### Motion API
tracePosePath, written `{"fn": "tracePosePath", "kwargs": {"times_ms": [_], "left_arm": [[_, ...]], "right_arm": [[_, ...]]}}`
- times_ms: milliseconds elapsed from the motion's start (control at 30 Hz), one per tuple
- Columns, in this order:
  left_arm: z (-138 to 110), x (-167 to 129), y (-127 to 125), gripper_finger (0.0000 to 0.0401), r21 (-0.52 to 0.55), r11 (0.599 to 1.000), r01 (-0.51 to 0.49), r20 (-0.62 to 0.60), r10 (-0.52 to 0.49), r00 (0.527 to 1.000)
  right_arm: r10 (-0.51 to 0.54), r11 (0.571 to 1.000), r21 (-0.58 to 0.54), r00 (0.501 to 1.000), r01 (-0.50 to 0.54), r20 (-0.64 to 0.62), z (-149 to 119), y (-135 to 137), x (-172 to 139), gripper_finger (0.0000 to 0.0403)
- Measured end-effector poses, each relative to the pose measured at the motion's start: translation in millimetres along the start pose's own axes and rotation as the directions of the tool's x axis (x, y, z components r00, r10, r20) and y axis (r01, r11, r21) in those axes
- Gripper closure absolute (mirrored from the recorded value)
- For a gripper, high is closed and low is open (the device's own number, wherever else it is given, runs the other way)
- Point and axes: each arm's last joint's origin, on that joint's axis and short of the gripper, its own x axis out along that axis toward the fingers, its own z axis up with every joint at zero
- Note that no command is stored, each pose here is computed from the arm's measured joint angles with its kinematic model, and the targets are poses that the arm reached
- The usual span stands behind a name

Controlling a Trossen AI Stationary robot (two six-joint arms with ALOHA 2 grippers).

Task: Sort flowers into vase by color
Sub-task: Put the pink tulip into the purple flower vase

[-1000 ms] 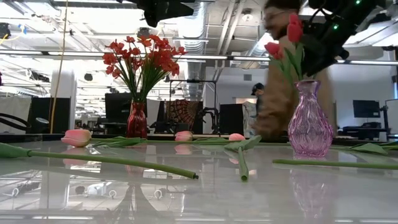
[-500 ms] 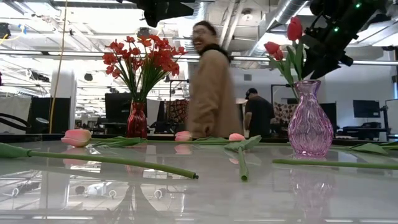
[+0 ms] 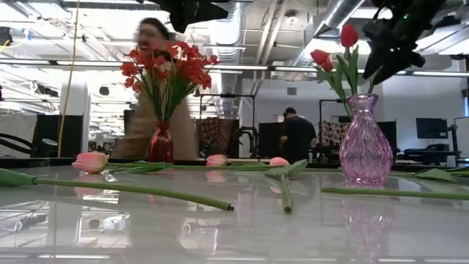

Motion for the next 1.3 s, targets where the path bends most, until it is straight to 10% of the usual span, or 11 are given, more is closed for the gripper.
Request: {"fn": "tracePosePath", "kwargs": {"times_ms": [1300], "left_arm": [[-57.0, -2.7, -52.0, 0.0189, 0.015, 0.989, 0.145, -0.349, -0.131, 0.928]], "right_arm": [[0.248, 0.951, -0.095, 0.909, -0.294, -0.334, -104.2, 89.6, -15.3, 0.0213]]}}
